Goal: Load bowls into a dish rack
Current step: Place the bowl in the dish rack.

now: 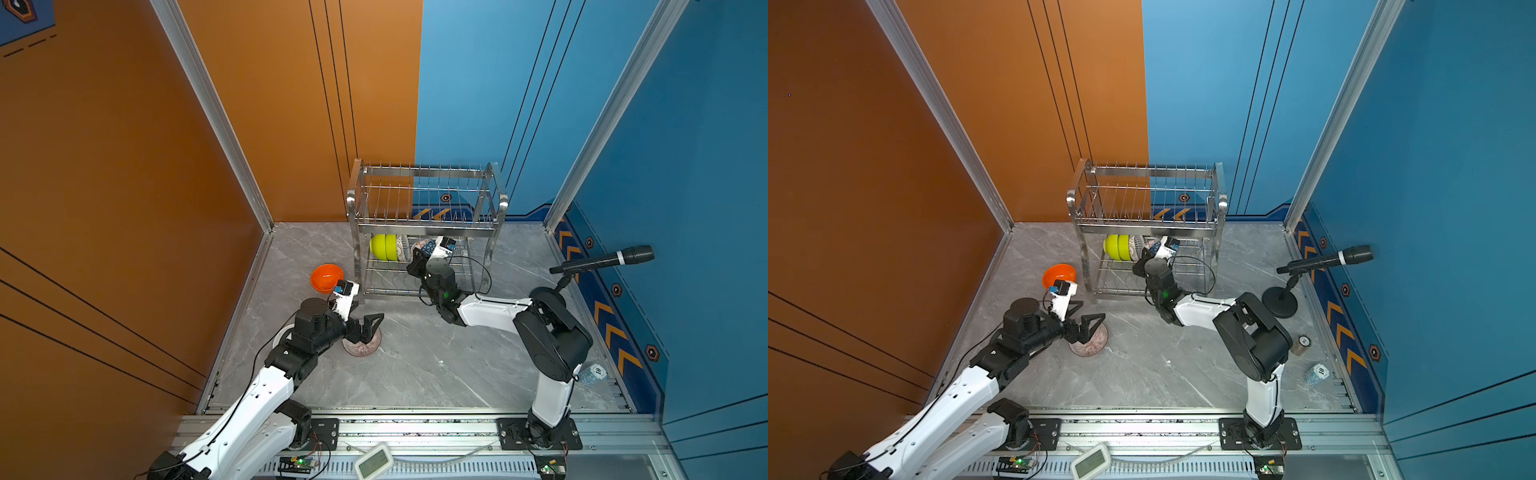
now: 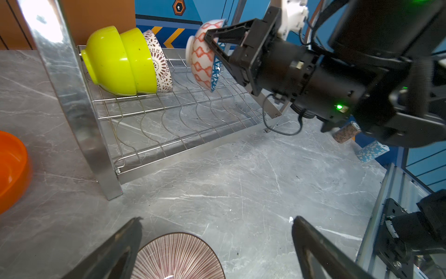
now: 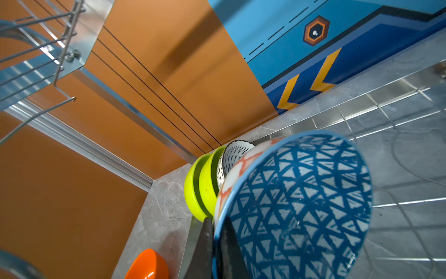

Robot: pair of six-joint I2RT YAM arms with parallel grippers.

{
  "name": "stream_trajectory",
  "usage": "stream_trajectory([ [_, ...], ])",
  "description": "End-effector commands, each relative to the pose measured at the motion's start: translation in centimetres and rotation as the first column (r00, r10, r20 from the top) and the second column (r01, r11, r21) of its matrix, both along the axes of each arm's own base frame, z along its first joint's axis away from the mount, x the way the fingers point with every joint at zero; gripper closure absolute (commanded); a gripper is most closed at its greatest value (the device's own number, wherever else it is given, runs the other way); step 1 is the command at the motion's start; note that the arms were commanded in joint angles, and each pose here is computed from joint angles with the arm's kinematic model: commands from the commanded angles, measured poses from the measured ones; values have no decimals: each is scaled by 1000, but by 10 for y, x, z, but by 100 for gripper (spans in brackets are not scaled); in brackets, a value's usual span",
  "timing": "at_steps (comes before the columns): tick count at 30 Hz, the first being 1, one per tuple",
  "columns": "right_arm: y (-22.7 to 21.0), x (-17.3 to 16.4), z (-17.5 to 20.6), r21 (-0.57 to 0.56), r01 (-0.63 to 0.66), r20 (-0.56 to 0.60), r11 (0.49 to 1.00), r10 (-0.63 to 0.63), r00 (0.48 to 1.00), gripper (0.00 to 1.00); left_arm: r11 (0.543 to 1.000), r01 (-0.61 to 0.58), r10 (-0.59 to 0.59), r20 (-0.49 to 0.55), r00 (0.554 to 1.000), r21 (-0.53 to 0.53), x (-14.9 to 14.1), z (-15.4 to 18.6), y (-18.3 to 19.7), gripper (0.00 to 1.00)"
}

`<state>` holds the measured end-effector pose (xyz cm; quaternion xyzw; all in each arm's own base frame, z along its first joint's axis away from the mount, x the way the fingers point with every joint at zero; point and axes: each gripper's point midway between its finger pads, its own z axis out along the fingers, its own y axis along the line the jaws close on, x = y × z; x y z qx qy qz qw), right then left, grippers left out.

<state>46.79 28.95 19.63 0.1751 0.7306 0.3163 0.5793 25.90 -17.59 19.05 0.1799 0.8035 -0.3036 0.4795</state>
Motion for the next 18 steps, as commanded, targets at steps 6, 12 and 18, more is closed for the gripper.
stream_trajectory([
  [6,-9,35,32,227,18,94,974,-40,995,100,991,111,-107,68,992,-69,-13,14,-18,2],
  [12,-8,52,28,326,-13,115,945,-26,993,100,989,137,-132,91,987,-55,-15,12,-21,2],
  [18,-5,63,14,386,-37,108,922,-6,994,100,989,139,-133,96,986,-55,-14,11,-22,3],
])
